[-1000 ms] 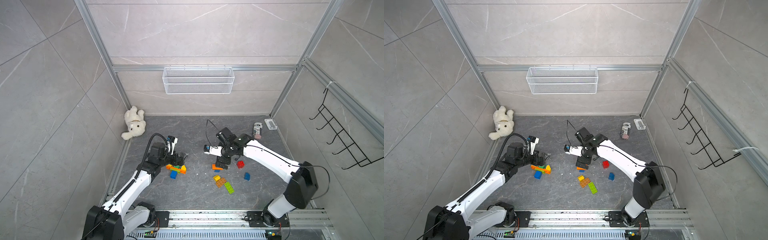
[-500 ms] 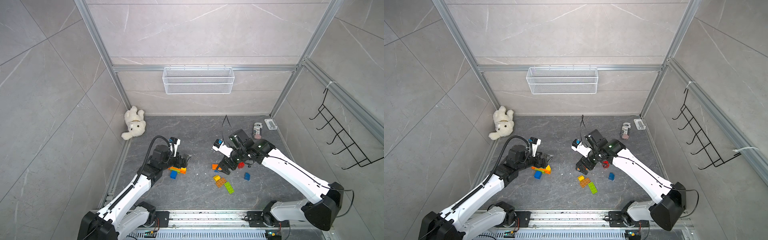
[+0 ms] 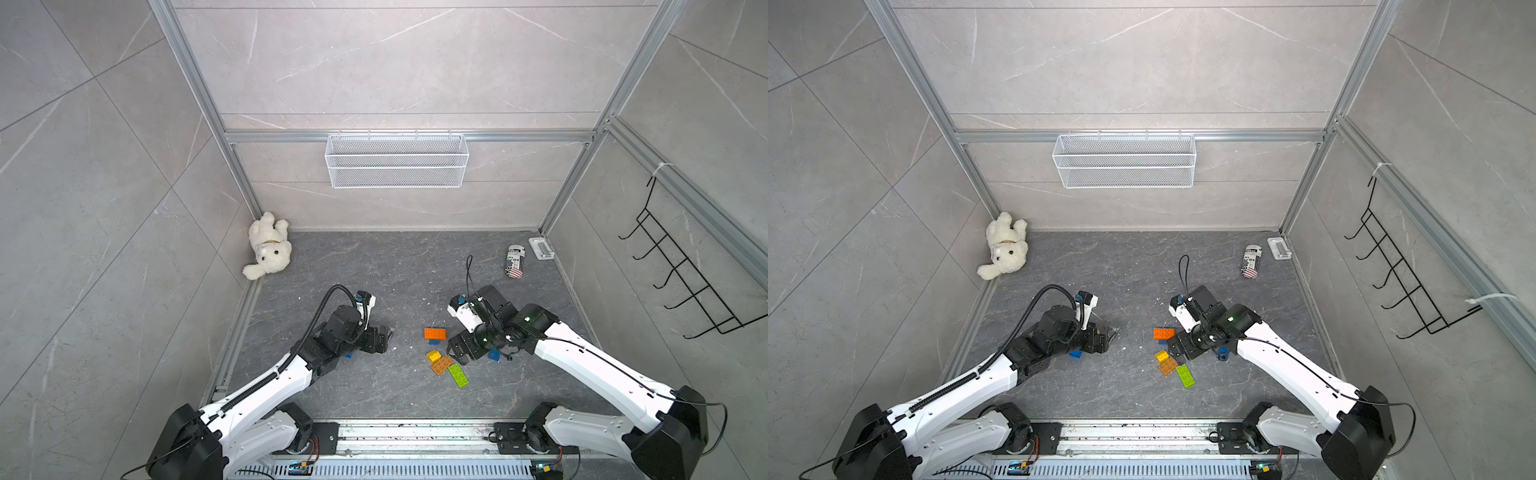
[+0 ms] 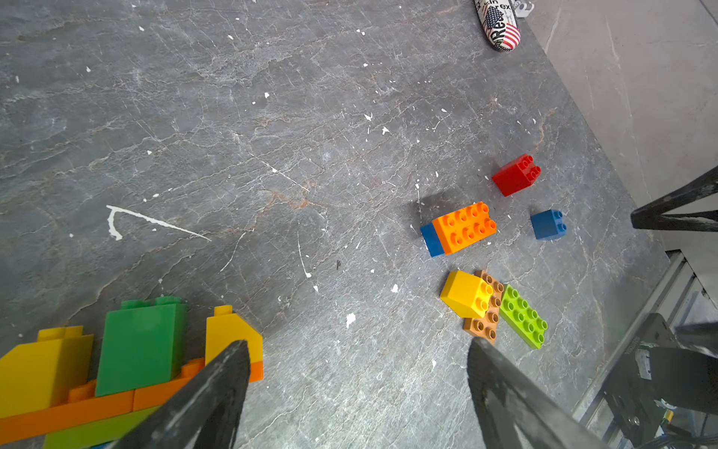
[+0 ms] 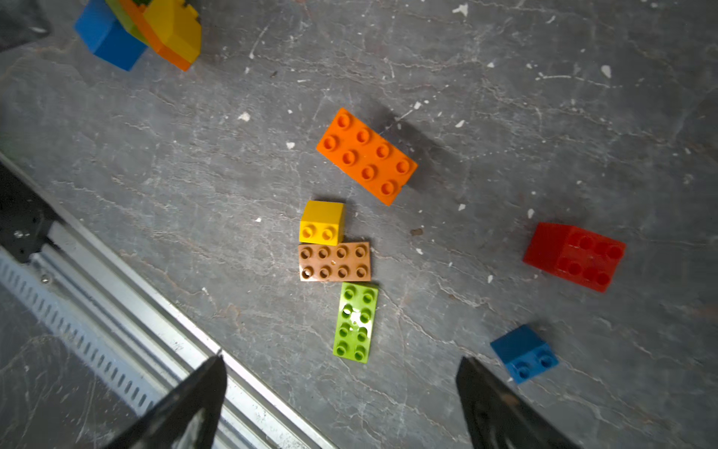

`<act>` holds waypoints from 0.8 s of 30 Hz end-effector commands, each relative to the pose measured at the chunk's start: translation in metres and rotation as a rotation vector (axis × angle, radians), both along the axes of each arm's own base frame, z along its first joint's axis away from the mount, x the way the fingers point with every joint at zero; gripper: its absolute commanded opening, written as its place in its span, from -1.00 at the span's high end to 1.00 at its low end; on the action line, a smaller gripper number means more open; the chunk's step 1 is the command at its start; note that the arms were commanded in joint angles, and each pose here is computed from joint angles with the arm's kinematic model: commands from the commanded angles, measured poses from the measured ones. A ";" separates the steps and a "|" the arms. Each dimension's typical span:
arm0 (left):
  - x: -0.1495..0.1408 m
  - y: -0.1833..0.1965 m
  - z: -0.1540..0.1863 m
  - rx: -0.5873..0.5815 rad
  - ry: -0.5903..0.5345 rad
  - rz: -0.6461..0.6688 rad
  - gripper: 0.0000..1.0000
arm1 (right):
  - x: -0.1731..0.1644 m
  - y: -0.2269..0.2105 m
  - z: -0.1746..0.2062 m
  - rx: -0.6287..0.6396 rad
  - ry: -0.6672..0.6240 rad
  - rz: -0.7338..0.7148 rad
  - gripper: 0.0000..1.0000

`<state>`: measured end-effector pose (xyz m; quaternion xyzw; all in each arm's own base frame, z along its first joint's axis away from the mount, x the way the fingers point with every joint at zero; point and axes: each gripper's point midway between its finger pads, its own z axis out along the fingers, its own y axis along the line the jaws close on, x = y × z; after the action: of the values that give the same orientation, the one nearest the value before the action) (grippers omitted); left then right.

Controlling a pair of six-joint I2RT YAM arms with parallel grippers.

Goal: Assemble a fork with lego
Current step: Pick up the lego brick from the center of the board.

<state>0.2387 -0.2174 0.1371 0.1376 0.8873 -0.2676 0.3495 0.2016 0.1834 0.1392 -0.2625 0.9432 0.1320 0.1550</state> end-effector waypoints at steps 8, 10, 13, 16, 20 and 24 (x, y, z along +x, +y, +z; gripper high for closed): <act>0.001 0.004 -0.001 0.006 -0.005 0.030 -0.81 | -0.021 -0.017 -0.055 -0.219 0.061 -0.181 -0.45; 0.001 0.004 -0.002 0.006 -0.003 0.029 -0.81 | -0.025 -0.017 -0.062 -0.245 0.059 -0.201 -0.44; -0.002 0.002 -0.005 -0.001 0.005 0.015 -0.81 | -0.028 -0.016 -0.076 -0.275 0.058 -0.224 -0.42; -0.004 0.000 -0.005 -0.008 0.008 -0.002 -0.81 | -0.025 -0.006 -0.087 -0.266 0.055 -0.238 -0.39; -0.005 -0.001 -0.005 -0.002 0.006 -0.017 -0.82 | -0.023 0.004 -0.100 -0.289 0.064 -0.232 -0.37; -0.006 0.001 -0.007 0.006 0.008 -0.019 -0.83 | -0.029 0.005 -0.114 -0.318 0.073 -0.222 -0.34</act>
<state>0.2338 -0.2136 0.1249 0.1356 0.8944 -0.2607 0.3373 0.1707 0.1876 0.0311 -0.1861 0.9791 -0.0204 0.0791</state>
